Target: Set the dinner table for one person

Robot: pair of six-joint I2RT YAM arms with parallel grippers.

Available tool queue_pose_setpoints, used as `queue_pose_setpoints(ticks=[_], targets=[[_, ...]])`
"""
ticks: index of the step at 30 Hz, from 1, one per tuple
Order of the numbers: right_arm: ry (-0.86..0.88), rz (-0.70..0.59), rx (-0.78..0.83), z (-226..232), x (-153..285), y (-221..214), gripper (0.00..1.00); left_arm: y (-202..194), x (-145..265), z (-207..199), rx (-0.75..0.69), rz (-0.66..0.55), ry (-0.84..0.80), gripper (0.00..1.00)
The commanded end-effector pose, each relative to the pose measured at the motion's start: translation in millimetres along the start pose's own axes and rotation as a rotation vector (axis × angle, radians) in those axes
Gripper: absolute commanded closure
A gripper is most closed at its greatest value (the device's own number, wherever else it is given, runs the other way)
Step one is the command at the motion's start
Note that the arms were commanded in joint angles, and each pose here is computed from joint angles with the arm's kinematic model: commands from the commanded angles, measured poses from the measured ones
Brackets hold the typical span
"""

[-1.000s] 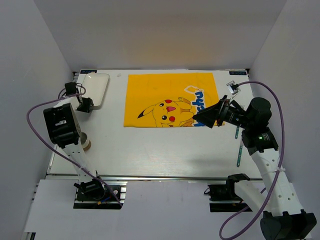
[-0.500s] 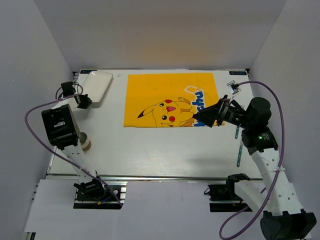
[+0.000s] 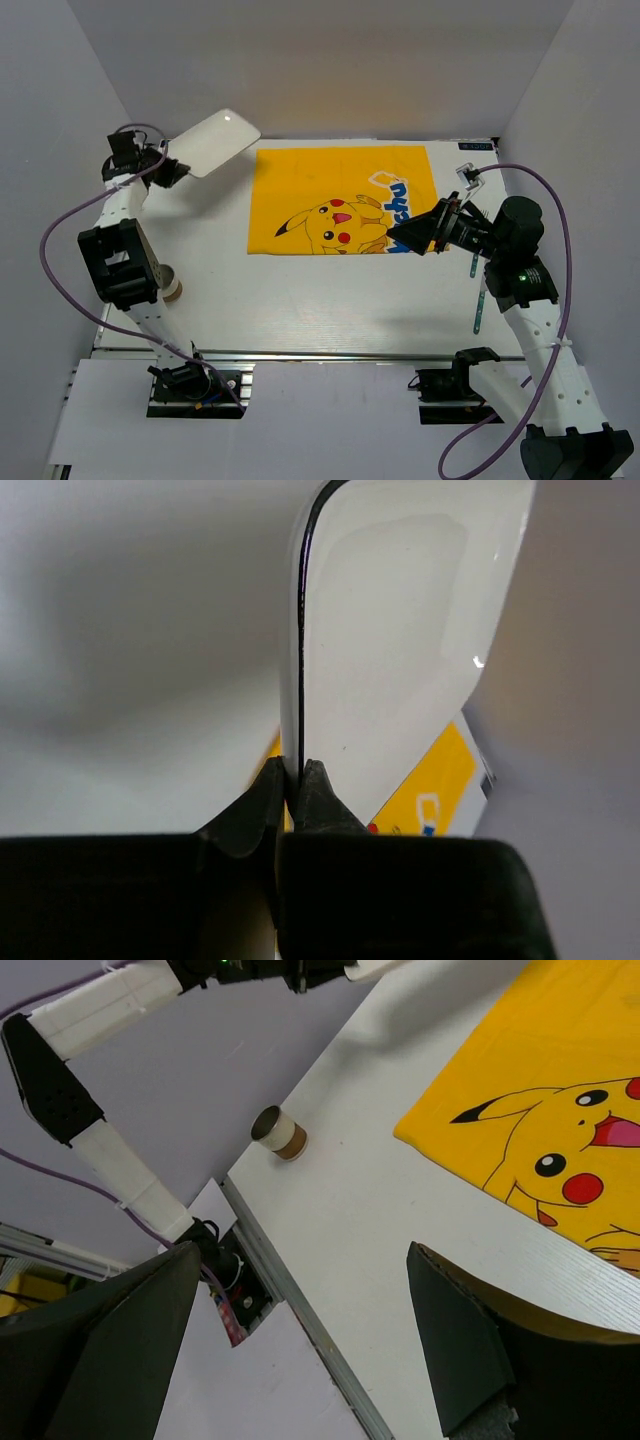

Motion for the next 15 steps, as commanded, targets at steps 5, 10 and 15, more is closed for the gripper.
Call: queue_pose_setpoints(ticks=[5, 10, 15], targets=[[-0.059, -0.027, 0.071, 1, 4, 11, 0.11, -38, 43, -115, -0.308, 0.404, -0.522, 1.0], [-0.137, -0.006, 0.06, -7, 4, 11, 0.11, -80, 26, -143, -0.428, 0.528, -0.544, 1.0], [-0.167, 0.002, 0.053, -7, 7, 11, 0.11, -118, 7, -150, -0.455, 0.6, -0.49, 1.0]])
Point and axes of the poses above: each gripper's point midway between its finger pads, its own x axis back along the fingers, its own z axis along the line the jaws close on, y = z × x, the point moved 8 cm from there along x, back along the fingers, and after that the axes turned 12 degrees about x, right-handed, at the moved point
